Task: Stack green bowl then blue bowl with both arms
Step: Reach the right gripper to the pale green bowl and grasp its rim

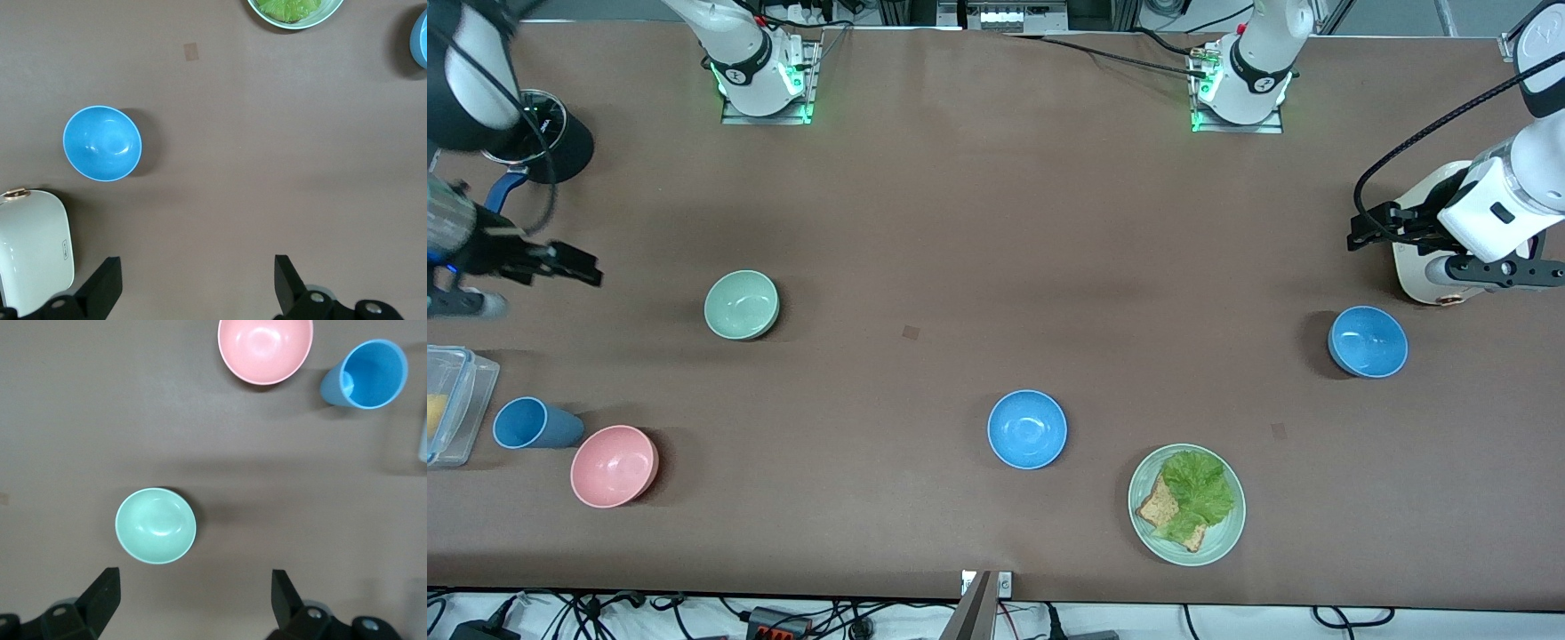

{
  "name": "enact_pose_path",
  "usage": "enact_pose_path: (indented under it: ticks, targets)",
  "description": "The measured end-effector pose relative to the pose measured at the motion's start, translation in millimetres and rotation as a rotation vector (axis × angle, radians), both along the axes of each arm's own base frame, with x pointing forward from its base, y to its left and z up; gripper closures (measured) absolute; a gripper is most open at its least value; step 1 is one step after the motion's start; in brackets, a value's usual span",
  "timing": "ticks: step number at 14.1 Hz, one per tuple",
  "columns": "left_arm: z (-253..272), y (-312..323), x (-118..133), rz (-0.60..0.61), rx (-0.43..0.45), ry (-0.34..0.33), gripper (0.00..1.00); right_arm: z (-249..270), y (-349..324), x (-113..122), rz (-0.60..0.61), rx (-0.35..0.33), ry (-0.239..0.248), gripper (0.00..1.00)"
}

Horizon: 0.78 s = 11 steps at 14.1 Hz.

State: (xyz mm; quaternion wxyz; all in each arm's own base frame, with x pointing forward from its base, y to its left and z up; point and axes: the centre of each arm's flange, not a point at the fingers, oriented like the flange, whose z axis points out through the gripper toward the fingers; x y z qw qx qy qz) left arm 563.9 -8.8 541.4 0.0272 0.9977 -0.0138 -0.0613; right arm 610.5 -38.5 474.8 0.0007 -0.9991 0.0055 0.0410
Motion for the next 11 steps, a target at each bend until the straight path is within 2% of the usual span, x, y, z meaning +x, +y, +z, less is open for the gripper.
enact_pose_path:
  ticks: [4,8,11]
  targets:
    - [0.1,0.0,0.0,0.0,0.0,0.0,0.0,-100.4,8.8,18.5,0.016,0.008,0.12,0.0]
    - [0.1,-0.1,0.1,0.0,0.0,0.0,0.0,-182.1,21.9,19.0,0.036,0.014,0.241,0.0]
    - [0.3,-0.1,0.1,0.0,0.0,0.0,0.0,-225.0,22.0,16.7,0.036,0.016,0.287,0.0]
